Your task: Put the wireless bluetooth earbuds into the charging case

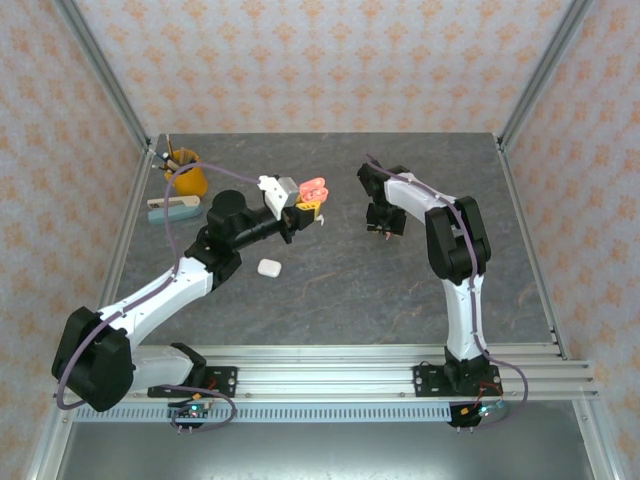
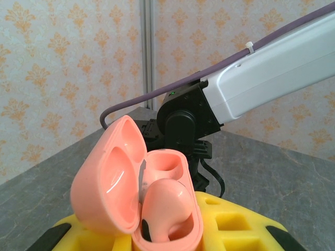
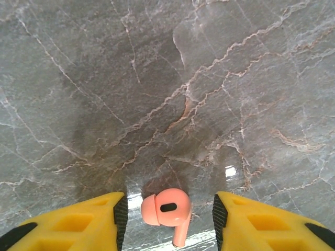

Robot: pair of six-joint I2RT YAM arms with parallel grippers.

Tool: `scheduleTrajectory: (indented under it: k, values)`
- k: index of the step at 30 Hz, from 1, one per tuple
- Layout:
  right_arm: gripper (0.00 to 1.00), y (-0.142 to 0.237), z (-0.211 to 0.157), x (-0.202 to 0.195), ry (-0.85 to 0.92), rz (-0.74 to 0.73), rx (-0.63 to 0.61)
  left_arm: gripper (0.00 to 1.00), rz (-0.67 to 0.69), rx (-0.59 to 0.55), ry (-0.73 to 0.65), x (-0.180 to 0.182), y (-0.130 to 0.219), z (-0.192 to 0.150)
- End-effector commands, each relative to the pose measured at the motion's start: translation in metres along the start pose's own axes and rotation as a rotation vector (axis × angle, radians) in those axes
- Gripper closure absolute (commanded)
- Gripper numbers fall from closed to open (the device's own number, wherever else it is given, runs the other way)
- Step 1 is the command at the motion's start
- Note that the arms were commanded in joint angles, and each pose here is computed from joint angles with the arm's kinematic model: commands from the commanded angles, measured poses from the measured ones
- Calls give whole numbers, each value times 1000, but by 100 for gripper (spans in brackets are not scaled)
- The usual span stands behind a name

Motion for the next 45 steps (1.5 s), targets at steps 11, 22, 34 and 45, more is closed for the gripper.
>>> scheduleTrajectory:
  k: [11, 22, 34, 45]
  values:
    - [63, -15, 1, -16, -7, -42, 14, 100, 29, -61, -31, 8, -4, 17]
    - [69, -14, -1, -26, -23, -32, 12, 100, 30, -58, -29, 8, -2, 20]
    - [70, 18, -1, -38, -47, 65, -101, 100, 31, -54, -30, 9, -3, 22]
    - [70, 112, 5, -56, -108, 351, -323, 100, 27, -63, -27, 11, -7, 25]
Point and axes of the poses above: each hand's point on the last joint's axis, 136 mm out from that joint toward the fingers, its own y axis back along the fingers, its own x axis along the line the jaws close on, z = x × y, the point moved 9 cm from there along y, back along the fingers, and after that the axes turned 15 degrees about -y, right-handed, at the moved point
